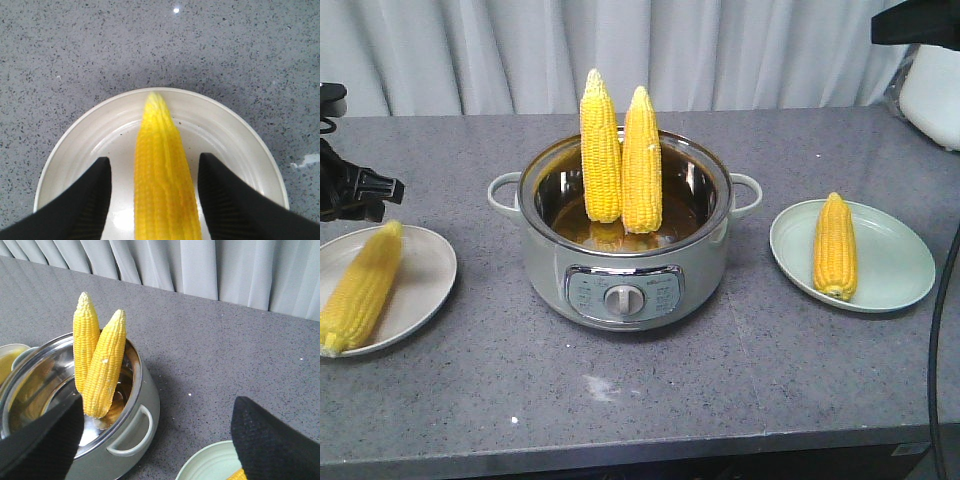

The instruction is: Distribute corn equally

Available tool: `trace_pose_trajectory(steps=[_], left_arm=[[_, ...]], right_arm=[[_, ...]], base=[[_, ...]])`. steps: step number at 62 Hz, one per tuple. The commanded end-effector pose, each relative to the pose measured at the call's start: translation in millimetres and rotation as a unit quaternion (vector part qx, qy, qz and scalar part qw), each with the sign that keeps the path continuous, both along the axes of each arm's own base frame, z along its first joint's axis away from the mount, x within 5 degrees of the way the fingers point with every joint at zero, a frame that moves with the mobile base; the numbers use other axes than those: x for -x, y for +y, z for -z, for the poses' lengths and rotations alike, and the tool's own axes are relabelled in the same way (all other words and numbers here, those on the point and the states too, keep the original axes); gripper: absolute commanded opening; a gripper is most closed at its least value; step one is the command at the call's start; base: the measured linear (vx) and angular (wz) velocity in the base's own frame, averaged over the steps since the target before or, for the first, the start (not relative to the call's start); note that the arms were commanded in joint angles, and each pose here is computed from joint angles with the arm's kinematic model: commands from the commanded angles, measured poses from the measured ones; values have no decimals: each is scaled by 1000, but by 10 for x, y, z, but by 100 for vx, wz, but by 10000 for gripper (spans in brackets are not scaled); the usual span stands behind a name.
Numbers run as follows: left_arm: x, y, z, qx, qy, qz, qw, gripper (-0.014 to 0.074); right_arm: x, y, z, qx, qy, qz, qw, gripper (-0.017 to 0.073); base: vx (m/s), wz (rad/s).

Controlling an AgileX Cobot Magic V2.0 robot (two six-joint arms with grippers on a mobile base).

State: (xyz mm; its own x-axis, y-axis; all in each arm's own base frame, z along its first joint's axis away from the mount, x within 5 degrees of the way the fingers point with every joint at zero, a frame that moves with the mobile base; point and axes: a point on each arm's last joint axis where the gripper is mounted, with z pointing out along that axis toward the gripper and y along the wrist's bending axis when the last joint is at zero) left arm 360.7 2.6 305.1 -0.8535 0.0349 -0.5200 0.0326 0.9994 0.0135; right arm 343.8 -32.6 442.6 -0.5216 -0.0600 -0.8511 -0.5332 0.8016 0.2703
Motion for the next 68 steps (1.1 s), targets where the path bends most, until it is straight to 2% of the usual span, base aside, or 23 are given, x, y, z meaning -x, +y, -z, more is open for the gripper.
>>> trace_pose_trajectory(steps=[1, 22, 35, 51, 55, 62, 68], left_arm=[[35, -6, -242, 6, -50, -8, 999, 391], [215, -15, -520, 16, -85, -14, 996, 384], [545, -92, -884, 66, -124, -12, 990, 304], [977, -216, -1269, 117, -173, 32, 977, 127], [1064, -245, -1346, 134, -185, 39, 973, 97], [1160, -285, -1439, 147, -207, 60, 965, 67], [1198, -323, -1485, 161, -219, 78, 959, 54]], right_arm=[[120, 44, -248, -17, -46, 4, 999, 578], [117, 42, -250, -16, -48, 5, 999, 578], [119, 44, -249, -16, -47, 4, 999, 578], [135, 62, -238, -15, -40, -8, 999, 578], [147, 80, -246, -21, -41, -19, 999, 578], [160, 158, -294, -55, -54, -48, 996, 578], [145, 323, -319, -59, -71, -74, 993, 578]], base=[[0, 0], [0, 0], [0, 0], [0, 0], [0, 0], [0, 0], [0, 0]])
